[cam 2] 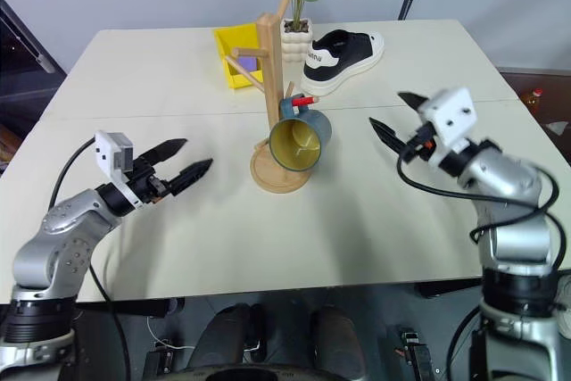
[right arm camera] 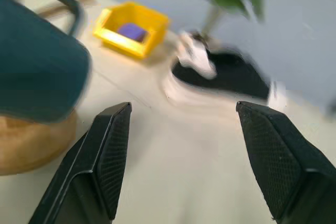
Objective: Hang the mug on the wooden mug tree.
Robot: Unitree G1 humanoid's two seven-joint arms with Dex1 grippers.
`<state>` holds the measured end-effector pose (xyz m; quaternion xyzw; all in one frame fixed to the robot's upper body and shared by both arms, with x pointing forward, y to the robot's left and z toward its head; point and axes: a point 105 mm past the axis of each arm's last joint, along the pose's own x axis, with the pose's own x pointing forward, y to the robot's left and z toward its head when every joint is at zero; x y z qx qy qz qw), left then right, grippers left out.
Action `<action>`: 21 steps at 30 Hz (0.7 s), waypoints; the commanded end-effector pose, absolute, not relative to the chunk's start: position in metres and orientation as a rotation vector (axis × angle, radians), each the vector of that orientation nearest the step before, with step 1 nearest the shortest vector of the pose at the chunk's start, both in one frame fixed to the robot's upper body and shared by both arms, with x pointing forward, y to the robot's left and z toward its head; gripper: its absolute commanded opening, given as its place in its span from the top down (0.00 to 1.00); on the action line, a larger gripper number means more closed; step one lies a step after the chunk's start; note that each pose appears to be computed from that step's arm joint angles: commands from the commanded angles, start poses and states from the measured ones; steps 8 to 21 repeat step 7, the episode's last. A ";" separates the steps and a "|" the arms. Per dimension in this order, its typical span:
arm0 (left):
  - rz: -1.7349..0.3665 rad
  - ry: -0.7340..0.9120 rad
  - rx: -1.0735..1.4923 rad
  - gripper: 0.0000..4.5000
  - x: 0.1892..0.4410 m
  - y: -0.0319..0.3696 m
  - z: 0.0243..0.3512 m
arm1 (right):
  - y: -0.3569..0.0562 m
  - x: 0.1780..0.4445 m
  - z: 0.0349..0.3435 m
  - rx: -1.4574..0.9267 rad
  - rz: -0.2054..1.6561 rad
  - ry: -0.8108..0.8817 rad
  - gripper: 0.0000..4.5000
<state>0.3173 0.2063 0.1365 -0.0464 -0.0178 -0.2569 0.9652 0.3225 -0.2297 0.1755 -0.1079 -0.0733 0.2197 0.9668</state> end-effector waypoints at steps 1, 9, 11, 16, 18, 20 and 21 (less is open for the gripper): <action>-0.328 -0.062 -0.040 0.00 0.322 0.236 0.129 | -0.240 0.319 0.163 -0.130 0.375 -0.180 0.27; -0.222 -0.055 -0.027 0.00 0.319 0.249 0.117 | -0.232 0.317 0.138 -0.061 0.377 -0.150 0.27; -0.222 -0.055 -0.027 0.00 0.319 0.249 0.117 | -0.232 0.317 0.138 -0.061 0.377 -0.150 0.27; -0.222 -0.055 -0.027 0.00 0.319 0.249 0.117 | -0.232 0.317 0.138 -0.061 0.377 -0.150 0.27; -0.222 -0.055 -0.027 0.00 0.319 0.249 0.117 | -0.232 0.317 0.138 -0.061 0.377 -0.150 0.27; -0.222 -0.055 -0.027 0.00 0.319 0.249 0.117 | -0.232 0.317 0.138 -0.061 0.377 -0.150 0.27; -0.222 -0.055 -0.027 0.00 0.319 0.249 0.117 | -0.232 0.317 0.138 -0.061 0.377 -0.150 0.27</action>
